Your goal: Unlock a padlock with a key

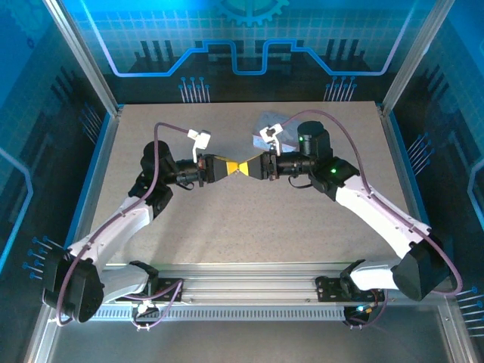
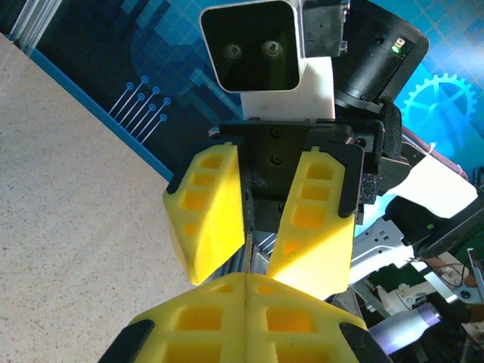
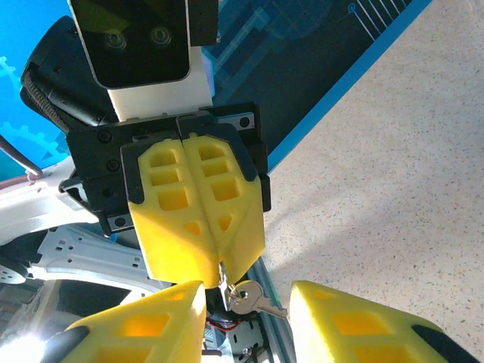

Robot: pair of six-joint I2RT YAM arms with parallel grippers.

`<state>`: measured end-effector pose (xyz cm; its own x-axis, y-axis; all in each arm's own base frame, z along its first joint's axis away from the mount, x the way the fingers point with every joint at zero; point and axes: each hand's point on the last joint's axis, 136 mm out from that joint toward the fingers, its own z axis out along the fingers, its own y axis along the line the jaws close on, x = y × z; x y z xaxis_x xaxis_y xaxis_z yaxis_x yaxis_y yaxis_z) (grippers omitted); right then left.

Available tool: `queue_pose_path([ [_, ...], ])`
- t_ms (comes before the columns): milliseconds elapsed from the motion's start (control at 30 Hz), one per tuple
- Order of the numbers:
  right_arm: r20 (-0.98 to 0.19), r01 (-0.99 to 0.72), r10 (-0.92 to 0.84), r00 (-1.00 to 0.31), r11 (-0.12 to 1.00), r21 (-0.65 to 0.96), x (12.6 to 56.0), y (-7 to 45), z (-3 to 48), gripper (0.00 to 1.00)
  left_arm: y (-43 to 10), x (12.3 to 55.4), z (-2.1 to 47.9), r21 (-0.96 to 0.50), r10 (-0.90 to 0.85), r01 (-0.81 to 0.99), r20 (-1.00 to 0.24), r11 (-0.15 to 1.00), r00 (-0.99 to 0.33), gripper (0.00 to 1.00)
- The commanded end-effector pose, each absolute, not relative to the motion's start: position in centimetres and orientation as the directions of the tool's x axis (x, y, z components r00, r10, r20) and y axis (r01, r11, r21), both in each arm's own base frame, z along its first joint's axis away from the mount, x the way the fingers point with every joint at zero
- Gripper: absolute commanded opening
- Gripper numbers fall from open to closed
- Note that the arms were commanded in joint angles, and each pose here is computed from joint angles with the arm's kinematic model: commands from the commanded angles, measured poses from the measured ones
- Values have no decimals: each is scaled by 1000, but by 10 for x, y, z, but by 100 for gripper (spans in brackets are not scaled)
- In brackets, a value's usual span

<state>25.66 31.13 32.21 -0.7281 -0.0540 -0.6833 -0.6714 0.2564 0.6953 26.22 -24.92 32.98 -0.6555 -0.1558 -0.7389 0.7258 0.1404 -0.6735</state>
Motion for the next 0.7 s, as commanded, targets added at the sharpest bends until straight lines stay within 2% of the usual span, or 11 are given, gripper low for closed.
queue_pose_path([
  [0,-701,-692,-49,-712,218,688,255,317,337,33,-252,258,339,-656,-140,749,-754,94,-642,0],
  [400,-684,-669,-14,-729,220,710,264,314,341,33,-253,258,333,-669,-135,737,-742,94,-657,0],
  [533,-682,-669,-17,-731,214,712,263,314,341,23,-253,259,333,-667,-136,739,-745,96,-654,0],
  [667,-681,-671,-26,-732,207,712,262,314,339,6,-253,259,332,-671,-135,735,-741,95,-658,0],
])
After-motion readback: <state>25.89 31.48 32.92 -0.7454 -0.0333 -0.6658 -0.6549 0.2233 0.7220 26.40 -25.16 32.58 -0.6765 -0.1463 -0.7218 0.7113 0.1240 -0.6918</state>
